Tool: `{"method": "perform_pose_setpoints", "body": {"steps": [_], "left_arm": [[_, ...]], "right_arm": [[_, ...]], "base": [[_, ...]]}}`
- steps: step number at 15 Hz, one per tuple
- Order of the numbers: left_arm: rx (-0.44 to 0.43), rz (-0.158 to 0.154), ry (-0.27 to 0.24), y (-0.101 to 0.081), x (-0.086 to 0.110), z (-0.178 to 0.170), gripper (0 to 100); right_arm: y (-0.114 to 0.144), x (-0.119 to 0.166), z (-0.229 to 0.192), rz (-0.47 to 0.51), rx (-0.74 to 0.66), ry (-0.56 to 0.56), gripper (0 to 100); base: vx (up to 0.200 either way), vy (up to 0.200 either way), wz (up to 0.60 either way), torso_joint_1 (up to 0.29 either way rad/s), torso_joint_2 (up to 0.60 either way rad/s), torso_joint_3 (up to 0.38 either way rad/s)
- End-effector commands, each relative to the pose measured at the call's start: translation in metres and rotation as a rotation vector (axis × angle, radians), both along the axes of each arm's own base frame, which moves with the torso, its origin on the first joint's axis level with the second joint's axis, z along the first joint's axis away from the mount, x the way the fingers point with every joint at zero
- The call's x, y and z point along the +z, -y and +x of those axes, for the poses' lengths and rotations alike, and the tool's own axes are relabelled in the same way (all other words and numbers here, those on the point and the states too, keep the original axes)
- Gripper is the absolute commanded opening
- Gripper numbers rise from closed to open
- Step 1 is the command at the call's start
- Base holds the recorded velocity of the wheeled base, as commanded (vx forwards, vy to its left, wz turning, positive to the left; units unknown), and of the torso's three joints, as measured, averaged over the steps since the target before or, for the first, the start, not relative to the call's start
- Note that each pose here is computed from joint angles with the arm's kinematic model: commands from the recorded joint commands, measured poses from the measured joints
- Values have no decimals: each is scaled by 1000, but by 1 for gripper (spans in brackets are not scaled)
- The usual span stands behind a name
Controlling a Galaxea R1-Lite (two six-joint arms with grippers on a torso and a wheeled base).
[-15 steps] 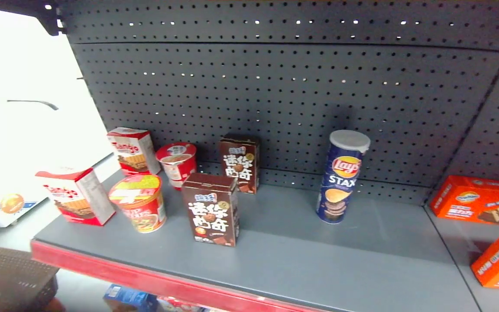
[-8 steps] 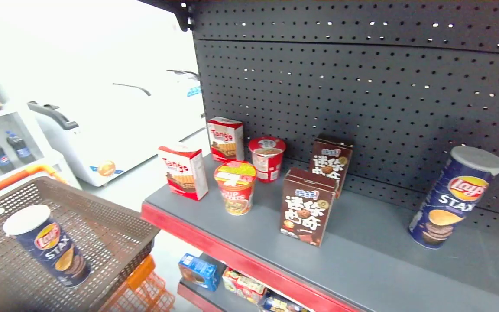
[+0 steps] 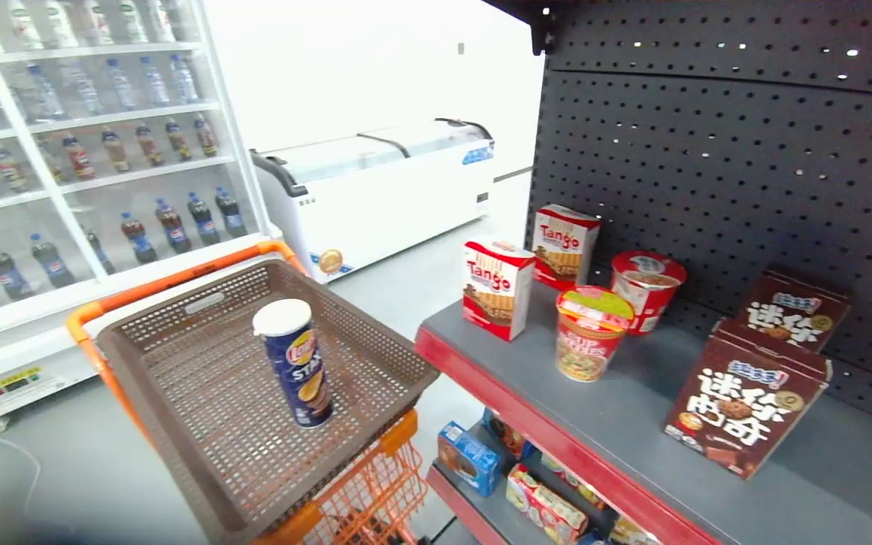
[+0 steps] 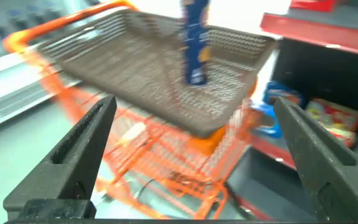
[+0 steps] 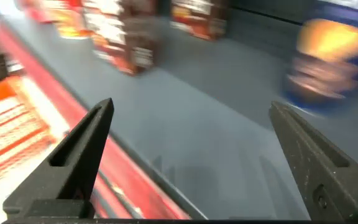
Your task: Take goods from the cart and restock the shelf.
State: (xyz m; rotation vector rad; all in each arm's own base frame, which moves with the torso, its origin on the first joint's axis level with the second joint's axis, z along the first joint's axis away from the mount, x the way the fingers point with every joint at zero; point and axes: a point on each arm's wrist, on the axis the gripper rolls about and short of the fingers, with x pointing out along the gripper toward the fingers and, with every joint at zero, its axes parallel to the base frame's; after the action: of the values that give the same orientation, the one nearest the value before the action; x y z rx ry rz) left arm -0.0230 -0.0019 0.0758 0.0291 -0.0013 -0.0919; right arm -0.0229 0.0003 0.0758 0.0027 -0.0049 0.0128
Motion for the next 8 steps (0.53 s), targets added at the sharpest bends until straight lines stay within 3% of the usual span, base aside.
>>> {"method": "perform_pose_setpoints", "body": {"steps": [1, 5, 6, 7, 8], "left_arm": [[-2, 3, 0, 0, 0, 0, 100], [-5, 20, 11, 0, 2, -1, 100], [-22, 57, 40, 1, 12, -4, 100], [-44, 82, 26, 1, 21, -6, 100], [-47, 84, -4, 1, 29, -5, 100]], "right_arm": [[0, 0, 0, 0, 1, 0, 100], [0, 0, 0, 0, 1, 0, 100], [0, 0, 0, 0, 1, 0, 100], [0, 0, 0, 0, 1, 0, 100], [0, 0, 0, 0, 1, 0, 100]], "base": [[0, 0, 0, 0, 0, 0], [0, 0, 0, 0, 0, 0], [0, 0, 0, 0, 0, 0], [0, 0, 0, 0, 0, 0], [0, 0, 0, 0, 0, 0]]}}
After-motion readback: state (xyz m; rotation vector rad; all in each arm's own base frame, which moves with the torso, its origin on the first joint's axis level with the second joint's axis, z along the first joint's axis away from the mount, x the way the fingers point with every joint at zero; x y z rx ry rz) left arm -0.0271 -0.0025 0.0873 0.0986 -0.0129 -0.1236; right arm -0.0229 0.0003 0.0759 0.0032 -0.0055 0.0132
